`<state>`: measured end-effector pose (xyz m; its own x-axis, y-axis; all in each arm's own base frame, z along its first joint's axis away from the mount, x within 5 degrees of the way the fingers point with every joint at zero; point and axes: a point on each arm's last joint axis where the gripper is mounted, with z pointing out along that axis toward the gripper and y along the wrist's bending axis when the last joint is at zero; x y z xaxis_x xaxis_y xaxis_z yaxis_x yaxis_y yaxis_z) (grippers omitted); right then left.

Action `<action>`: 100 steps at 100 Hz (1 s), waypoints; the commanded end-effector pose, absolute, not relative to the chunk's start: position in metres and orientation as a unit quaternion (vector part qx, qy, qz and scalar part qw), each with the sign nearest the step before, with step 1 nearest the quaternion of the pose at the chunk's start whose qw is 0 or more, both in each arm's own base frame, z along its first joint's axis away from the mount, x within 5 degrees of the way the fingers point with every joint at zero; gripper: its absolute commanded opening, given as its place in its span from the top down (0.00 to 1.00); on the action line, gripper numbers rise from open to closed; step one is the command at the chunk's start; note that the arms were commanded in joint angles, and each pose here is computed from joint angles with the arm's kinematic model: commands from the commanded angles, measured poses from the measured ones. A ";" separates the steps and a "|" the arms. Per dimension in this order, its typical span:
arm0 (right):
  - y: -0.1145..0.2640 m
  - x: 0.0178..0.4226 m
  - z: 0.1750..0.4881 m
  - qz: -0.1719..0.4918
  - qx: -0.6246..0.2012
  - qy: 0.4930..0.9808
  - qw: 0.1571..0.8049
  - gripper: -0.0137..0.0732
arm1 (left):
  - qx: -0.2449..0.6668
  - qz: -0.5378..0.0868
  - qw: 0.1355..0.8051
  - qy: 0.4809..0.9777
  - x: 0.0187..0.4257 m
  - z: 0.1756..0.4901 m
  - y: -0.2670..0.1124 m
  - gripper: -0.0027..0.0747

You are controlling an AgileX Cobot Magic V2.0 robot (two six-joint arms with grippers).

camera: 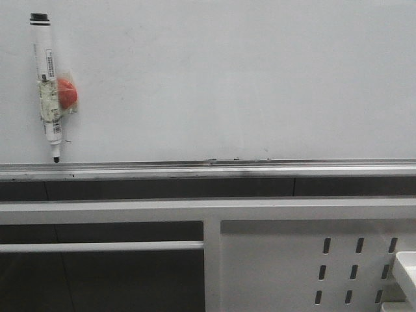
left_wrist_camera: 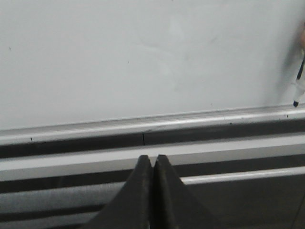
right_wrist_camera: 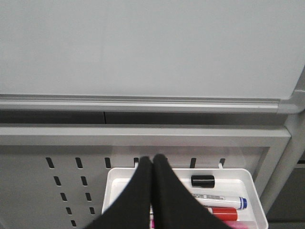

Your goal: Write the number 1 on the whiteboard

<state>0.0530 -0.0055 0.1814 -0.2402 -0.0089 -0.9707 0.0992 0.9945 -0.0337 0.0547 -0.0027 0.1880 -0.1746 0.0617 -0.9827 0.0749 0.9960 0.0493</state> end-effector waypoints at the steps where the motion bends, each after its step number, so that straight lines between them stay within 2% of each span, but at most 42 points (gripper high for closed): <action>1: -0.006 0.053 0.182 -0.060 0.020 0.770 0.635 0.92 | 0.051 -0.012 0.698 0.715 0.056 0.192 -0.005 0.99; 11: -0.007 0.054 0.194 -0.064 0.019 0.726 0.684 0.92 | 0.056 -0.011 0.722 0.689 0.056 0.199 -0.005 0.99; 25: -0.006 0.054 0.212 -0.071 0.017 0.652 0.754 0.92 | 0.079 0.014 0.722 0.687 0.056 0.199 -0.005 0.99; 33: -0.006 0.052 0.221 -0.074 0.016 0.617 0.784 0.92 | 0.126 0.066 0.724 0.675 0.056 0.200 -0.005 0.99; 41: -0.006 0.050 0.226 -0.075 0.016 0.592 0.802 0.92 | 0.152 0.089 0.734 0.656 0.055 0.203 -0.006 0.99; 49: -0.006 0.050 0.229 -0.064 0.026 0.579 0.812 0.92 | 0.140 0.058 0.777 0.611 0.053 0.214 -0.010 0.99; 59: -0.008 0.049 0.231 0.029 0.103 0.563 0.820 0.92 | 0.076 -0.038 0.845 0.528 0.046 0.234 -0.012 0.99; 67: -0.008 0.048 0.233 0.034 0.107 0.565 0.817 0.92 | 0.076 -0.057 0.890 0.446 0.037 0.249 -0.013 0.99; 70: -0.008 0.048 0.237 0.035 0.106 0.571 0.813 0.92 | 0.080 -0.058 0.896 0.432 0.035 0.252 -0.014 0.99; 76: -0.006 0.047 0.243 0.038 0.107 0.598 0.793 0.92 | 0.066 -0.072 0.890 0.446 0.036 0.255 -0.013 0.99; 88: -0.004 0.045 0.264 0.042 0.107 0.644 0.757 0.92 | 0.017 -0.094 0.818 0.568 0.046 0.258 -0.008 0.99; 95: -0.003 0.046 0.276 0.044 0.108 0.686 0.719 0.92 | -0.016 -0.119 0.793 0.597 0.049 0.269 -0.007 0.99; 100: -0.003 0.048 0.282 0.047 0.110 0.718 0.685 0.92 | -0.053 -0.160 0.781 0.601 0.050 0.279 -0.006 0.99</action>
